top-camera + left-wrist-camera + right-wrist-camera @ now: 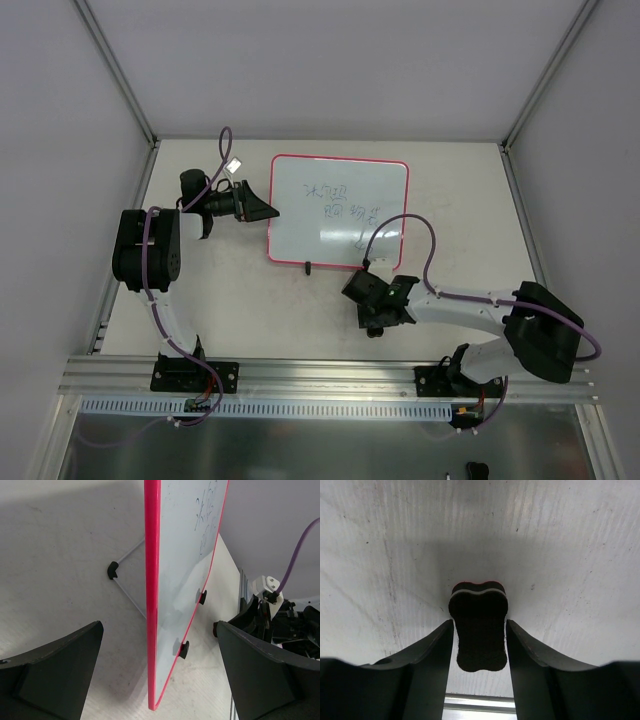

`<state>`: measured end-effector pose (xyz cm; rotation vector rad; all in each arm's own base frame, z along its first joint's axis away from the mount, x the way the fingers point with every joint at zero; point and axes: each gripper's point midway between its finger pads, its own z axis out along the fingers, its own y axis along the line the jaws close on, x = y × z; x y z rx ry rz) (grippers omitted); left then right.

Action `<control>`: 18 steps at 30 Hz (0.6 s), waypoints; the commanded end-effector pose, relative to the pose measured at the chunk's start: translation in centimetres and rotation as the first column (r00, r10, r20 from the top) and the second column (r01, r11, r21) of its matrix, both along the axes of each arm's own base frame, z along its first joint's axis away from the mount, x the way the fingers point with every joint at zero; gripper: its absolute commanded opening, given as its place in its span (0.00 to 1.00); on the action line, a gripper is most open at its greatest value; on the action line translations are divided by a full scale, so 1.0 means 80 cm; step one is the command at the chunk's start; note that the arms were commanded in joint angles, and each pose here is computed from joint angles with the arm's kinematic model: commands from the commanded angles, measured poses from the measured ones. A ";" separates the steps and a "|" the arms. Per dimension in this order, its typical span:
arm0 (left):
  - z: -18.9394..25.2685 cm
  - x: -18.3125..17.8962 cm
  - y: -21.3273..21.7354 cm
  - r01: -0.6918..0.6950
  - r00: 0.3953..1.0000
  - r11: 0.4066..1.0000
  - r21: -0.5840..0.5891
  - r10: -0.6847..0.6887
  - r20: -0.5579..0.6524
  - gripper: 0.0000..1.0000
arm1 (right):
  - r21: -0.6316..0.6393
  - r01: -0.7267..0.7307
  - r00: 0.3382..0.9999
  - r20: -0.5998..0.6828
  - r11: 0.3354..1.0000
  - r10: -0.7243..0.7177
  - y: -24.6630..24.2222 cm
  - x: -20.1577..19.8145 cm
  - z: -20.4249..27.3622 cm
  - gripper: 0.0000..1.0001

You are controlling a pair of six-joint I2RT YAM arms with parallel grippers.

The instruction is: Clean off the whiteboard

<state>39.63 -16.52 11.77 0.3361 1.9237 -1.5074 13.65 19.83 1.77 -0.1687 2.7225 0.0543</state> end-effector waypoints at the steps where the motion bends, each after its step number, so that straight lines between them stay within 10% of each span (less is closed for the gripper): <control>1: 0.022 0.003 -0.006 0.040 0.994 0.999 0.009 -0.041 0.101 0.99 | 0.011 -0.007 1.000 0.012 1.000 0.007 0.013 0.006 0.006 0.47; 8: 0.021 0.003 -0.006 0.039 0.994 0.999 0.009 -0.039 0.099 0.99 | -0.004 0.000 1.000 0.002 1.000 0.000 0.007 0.003 0.000 0.36; 11: 0.021 0.001 -0.007 0.043 0.994 0.999 0.009 -0.044 0.102 0.99 | -0.001 0.008 1.000 0.010 1.000 -0.007 0.005 0.004 0.001 0.15; 18: 0.026 -0.006 -0.008 0.075 0.990 0.997 0.006 -0.075 0.120 0.99 | 0.020 -0.025 0.995 0.097 0.999 0.023 0.008 0.023 0.049 0.15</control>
